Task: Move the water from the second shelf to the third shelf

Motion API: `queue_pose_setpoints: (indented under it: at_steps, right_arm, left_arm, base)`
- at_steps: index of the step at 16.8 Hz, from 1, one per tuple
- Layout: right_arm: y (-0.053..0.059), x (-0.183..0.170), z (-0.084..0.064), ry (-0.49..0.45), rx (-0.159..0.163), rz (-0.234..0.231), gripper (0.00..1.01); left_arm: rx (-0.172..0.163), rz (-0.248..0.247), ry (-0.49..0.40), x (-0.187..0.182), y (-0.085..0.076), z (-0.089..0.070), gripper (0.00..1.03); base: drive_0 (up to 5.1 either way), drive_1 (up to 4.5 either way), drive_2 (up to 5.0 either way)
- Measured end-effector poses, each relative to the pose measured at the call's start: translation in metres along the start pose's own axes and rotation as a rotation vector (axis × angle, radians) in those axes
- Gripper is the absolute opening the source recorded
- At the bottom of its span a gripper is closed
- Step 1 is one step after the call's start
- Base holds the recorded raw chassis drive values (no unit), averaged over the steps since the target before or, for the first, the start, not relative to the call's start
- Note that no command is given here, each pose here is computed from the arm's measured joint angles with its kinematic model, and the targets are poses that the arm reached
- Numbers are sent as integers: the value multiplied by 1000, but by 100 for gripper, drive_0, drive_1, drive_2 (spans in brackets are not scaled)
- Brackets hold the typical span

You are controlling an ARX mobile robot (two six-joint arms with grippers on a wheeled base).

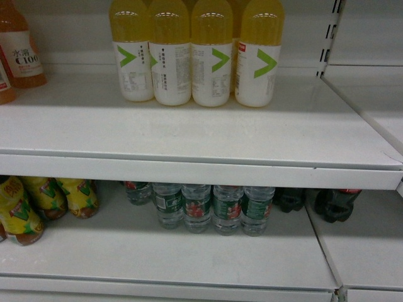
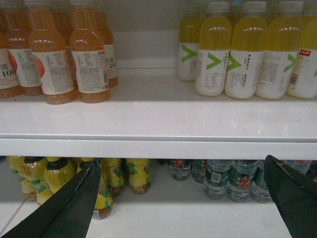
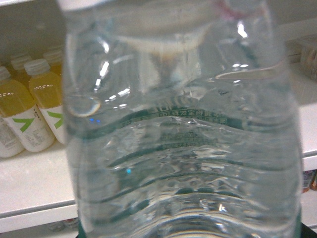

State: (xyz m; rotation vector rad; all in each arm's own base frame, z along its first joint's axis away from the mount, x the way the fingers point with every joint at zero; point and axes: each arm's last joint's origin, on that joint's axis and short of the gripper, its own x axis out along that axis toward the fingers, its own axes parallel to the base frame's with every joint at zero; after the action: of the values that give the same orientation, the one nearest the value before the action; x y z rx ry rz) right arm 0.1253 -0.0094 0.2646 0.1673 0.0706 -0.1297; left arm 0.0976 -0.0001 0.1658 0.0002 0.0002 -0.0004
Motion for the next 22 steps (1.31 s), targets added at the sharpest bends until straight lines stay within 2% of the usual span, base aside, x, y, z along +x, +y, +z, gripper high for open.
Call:
queue_pose_setpoints:
  at_steps: [5, 8, 22]
  right_arm:
    - [0, 0, 0, 0, 0, 0, 43]
    - [0, 0, 0, 0, 0, 0, 43]
    - [-1, 0, 0, 0, 0, -5, 43]
  left_arm:
    - [0, 0, 1, 0, 0, 0, 98]
    - [0, 0, 2, 0, 0, 0, 98]
    - [0, 0, 3, 0, 0, 0, 98]
  base:
    - [0, 0, 0]
    - [-277, 150, 150]
    - [-414, 220, 220]
